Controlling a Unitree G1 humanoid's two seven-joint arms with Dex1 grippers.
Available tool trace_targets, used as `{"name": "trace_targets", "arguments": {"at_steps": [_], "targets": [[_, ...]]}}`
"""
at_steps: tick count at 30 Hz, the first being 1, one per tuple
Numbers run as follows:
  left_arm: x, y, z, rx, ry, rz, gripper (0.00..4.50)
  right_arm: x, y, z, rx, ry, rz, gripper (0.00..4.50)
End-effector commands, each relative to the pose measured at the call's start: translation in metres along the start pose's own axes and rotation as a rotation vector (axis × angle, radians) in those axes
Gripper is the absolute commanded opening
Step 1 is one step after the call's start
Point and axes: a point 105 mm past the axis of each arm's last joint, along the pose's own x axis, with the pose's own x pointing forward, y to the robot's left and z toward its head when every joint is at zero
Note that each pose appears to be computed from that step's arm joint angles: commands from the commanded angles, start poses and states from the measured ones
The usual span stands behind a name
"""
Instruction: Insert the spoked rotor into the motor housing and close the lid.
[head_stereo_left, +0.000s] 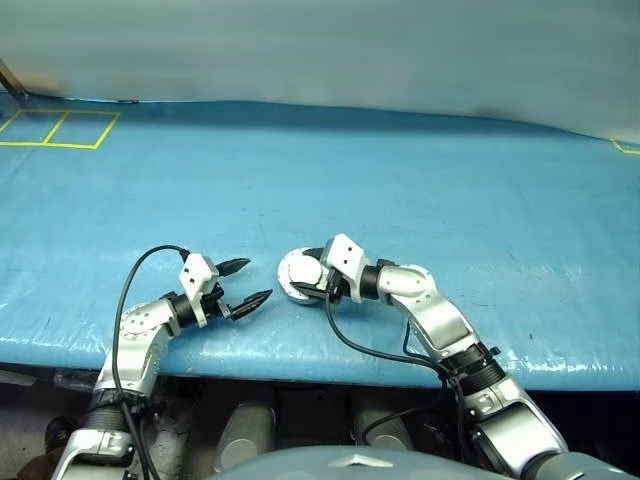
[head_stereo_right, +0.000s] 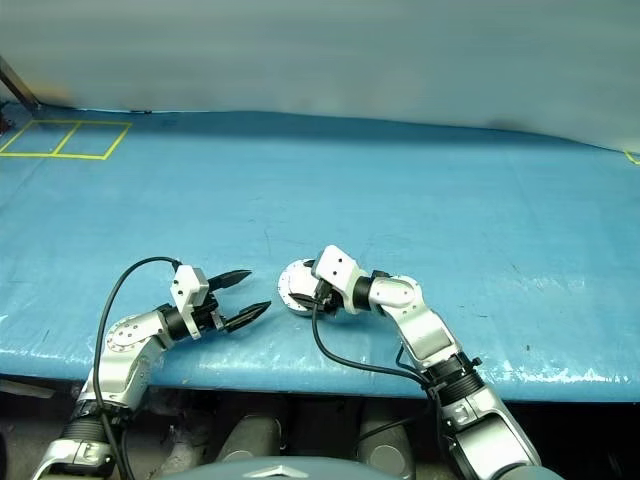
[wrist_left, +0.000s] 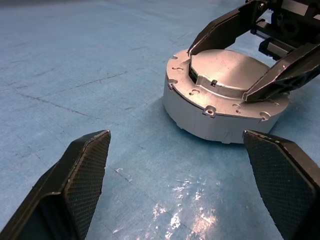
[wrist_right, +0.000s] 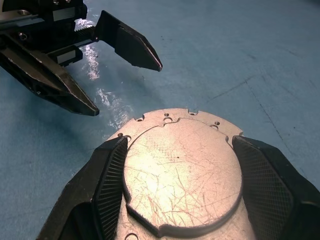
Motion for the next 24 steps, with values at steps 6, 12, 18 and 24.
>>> {"name": "trace_targets", "arguments": {"at_steps": [6, 12, 18, 24], "targets": [[0.01, 0.0, 0.023, -0.046, -0.092, -0.032, 3.59, -0.007, -0.005, -0.029, 0.033, 0.127, -0.043, 3.03], [0.019, -0.001, 0.025, -0.037, -0.085, -0.061, 1.55, -0.007, -0.006, -0.028, 0.034, 0.125, -0.054, 3.03], [0.027, -0.005, 0.024, -0.027, -0.07, -0.099, 0.03, -0.009, -0.006, -0.029, 0.041, 0.123, -0.062, 3.03], [0.033, -0.009, 0.02, -0.014, -0.048, -0.131, 0.03, -0.009, -0.006, -0.029, 0.045, 0.121, -0.068, 3.03]]}}
